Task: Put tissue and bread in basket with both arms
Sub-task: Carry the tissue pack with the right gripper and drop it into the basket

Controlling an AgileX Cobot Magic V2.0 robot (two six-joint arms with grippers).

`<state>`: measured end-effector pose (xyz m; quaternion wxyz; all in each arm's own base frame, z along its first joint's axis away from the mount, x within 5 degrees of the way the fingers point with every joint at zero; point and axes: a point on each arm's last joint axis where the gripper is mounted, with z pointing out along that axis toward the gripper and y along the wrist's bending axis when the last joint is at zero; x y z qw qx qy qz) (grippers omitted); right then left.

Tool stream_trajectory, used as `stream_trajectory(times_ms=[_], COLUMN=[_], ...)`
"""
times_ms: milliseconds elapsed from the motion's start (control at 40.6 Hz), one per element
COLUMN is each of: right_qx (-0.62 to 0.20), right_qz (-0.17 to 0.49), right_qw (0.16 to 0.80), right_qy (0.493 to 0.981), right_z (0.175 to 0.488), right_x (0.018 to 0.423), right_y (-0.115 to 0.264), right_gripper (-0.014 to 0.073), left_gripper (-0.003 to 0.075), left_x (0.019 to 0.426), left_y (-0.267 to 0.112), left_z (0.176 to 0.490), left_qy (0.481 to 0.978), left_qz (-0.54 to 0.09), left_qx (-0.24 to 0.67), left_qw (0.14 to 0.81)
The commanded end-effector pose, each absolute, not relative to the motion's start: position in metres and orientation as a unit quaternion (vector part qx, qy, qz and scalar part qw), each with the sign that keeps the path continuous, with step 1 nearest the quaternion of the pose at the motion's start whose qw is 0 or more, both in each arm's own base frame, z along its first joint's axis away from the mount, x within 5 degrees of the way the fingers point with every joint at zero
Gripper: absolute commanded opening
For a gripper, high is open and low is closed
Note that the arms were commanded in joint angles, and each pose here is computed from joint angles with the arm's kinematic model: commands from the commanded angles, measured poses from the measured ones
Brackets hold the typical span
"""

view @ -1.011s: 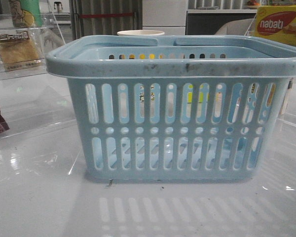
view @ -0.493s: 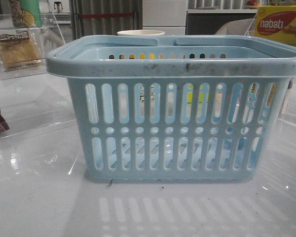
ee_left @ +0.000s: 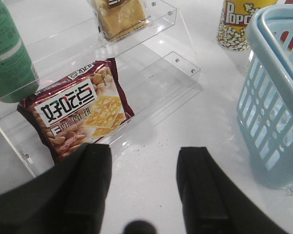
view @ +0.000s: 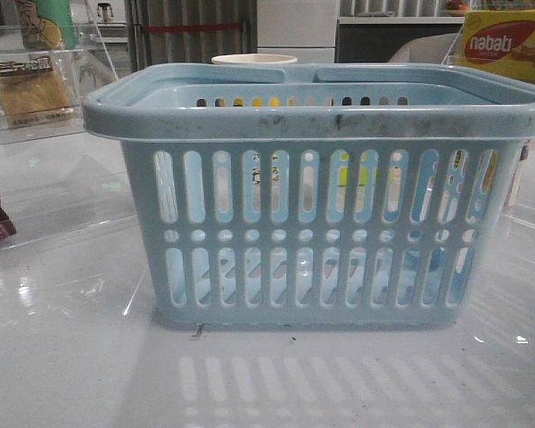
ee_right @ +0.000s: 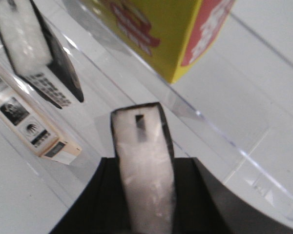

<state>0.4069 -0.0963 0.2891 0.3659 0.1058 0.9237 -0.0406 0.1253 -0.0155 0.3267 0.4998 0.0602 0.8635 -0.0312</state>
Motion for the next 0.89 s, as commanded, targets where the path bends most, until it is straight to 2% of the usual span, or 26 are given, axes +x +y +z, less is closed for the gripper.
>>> stream_trajectory(times_ms=[0, 271, 444, 592, 740, 863], right_qx=[0.090, 0.035, -0.023, -0.079, -0.136, -0.162], right_qz=[-0.050, -0.024, 0.035, 0.089, 0.120, 0.126], right_qw=[0.467, 0.539, 0.556, 0.534, 0.494, 0.452], right_qy=[0.878, 0.841, 0.830, 0.837, 0.850, 0.868], right_z=[0.362, 0.442, 0.470, 0.468, 0.447, 0.419], right_x=[0.386, 0.323, 0.284, 0.273, 0.273, 0.285], right_y=[-0.083, -0.029, 0.019, 0.060, 0.100, 0.122], right_gripper=[0.0215, 0.0215, 0.0215, 0.0215, 0.0215, 0.0215], left_gripper=[0.0380, 0.0380, 0.0380, 0.0380, 0.0380, 0.0380], left_x=[0.129, 0.129, 0.129, 0.129, 0.129, 0.129], left_y=[-0.017, -0.017, -0.017, -0.017, -0.017, -0.017], left_z=[0.345, 0.345, 0.345, 0.345, 0.345, 0.344], left_qy=[0.833, 0.833, 0.833, 0.833, 0.833, 0.834], left_qz=[-0.036, -0.036, -0.036, -0.036, -0.036, -0.036], left_qx=[0.059, 0.059, 0.059, 0.059, 0.059, 0.060], left_qw=[0.548, 0.548, 0.548, 0.548, 0.548, 0.547])
